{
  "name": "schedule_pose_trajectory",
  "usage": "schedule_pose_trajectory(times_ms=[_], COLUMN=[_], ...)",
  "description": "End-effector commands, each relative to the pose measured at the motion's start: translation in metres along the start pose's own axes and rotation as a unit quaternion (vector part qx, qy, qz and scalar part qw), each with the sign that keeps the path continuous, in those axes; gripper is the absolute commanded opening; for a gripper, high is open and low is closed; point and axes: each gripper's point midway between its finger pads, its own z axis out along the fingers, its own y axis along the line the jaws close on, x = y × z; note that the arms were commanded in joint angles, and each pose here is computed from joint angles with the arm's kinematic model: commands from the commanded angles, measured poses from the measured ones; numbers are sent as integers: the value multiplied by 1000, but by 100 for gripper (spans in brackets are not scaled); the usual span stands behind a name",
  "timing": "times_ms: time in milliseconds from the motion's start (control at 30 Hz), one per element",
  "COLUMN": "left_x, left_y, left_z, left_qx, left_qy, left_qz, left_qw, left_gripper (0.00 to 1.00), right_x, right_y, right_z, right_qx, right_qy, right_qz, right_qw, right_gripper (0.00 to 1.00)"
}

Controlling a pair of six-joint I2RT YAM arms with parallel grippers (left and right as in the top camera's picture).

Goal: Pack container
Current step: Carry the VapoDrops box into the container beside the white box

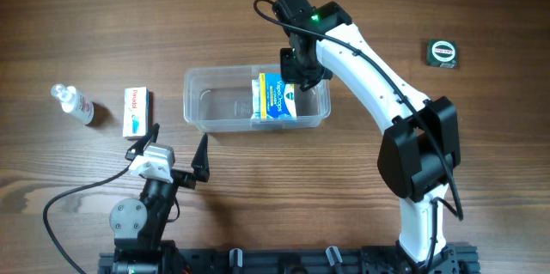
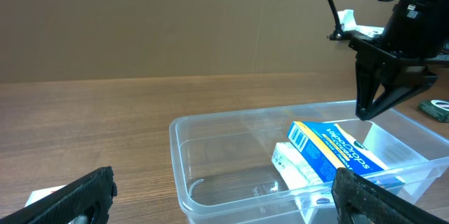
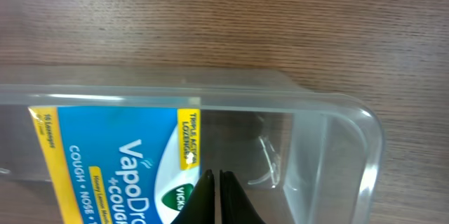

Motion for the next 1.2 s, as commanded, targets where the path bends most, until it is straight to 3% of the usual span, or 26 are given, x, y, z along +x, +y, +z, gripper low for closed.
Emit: schedule_pose_trajectory(times_ms=[0,267,1167], left_x=[2,2,2], left_y=[3,3,3], left_z=[0,0,0], left_qx=[-6,-6,-6], left_qy=[1,1,1], left_qz=[7,7,7], left_qw=[1000,1000,1000], left_gripper=[100,100,100], right_x=[6,26,30], right_y=[-20,-14,60], right_z=[17,49,32], right_qx=[53,16,-191], right_qy=[13,47,76], right_qz=[-11,-7,-10], right_qw=[998,999,979], right_gripper=[4,4,4])
